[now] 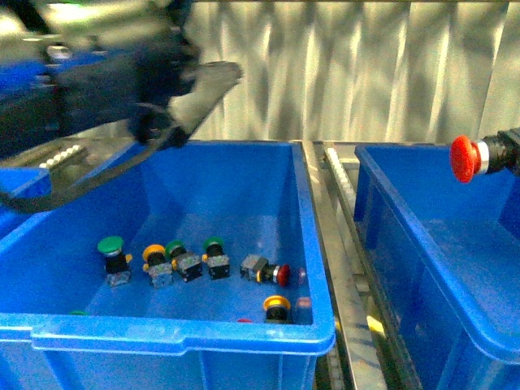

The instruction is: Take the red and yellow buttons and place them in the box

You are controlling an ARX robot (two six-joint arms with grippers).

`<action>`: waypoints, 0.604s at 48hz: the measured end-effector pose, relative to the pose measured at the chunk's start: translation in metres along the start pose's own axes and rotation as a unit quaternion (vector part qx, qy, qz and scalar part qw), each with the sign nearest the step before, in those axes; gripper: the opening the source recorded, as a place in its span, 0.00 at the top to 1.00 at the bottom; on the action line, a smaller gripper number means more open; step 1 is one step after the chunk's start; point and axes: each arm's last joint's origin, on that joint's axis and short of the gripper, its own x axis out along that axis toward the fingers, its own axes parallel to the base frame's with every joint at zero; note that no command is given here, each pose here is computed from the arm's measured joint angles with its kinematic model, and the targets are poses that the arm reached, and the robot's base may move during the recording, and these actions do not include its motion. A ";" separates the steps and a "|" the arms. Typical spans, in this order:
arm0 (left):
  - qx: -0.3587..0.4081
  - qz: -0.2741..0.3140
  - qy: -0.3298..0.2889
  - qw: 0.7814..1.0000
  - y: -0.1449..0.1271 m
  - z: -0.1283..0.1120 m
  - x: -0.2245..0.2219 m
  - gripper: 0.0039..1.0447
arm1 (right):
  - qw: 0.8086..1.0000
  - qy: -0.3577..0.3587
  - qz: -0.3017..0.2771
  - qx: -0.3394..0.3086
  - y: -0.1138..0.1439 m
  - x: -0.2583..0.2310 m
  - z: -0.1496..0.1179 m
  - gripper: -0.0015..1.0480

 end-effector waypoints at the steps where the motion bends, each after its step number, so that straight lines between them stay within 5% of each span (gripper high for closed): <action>1: 0.010 0.008 -0.003 1.000 -0.002 0.006 -0.012 0.07 | 1.000 0.002 -0.001 -0.008 0.001 0.000 0.000 0.75; 7: 0.048 0.052 -0.015 0.997 -0.012 0.025 -0.065 0.08 | 0.999 0.009 -0.006 -0.038 0.005 -0.002 -0.001 0.75; 9: 0.083 0.141 -0.033 0.986 -0.016 0.028 -0.078 0.13 | 0.999 0.011 -0.008 -0.046 0.006 -0.003 -0.001 0.75; 14: 0.263 0.393 0.013 0.881 -0.016 0.022 -0.164 0.38 | 0.997 0.025 -0.010 -0.071 0.011 -0.006 -0.006 0.75; 17: 0.302 0.419 0.058 0.854 -0.015 0.005 -0.212 0.51 | 0.996 0.027 -0.010 -0.088 0.014 -0.011 -0.005 0.75; 21: 0.316 0.420 0.089 0.846 -0.018 -0.010 -0.248 0.65 | 0.994 0.036 -0.012 -0.099 0.015 -0.016 -0.008 0.75; 29: 0.355 0.405 0.045 0.841 -0.028 -0.022 -0.272 0.94 | 0.993 0.038 -0.020 -0.114 0.016 -0.026 -0.007 0.75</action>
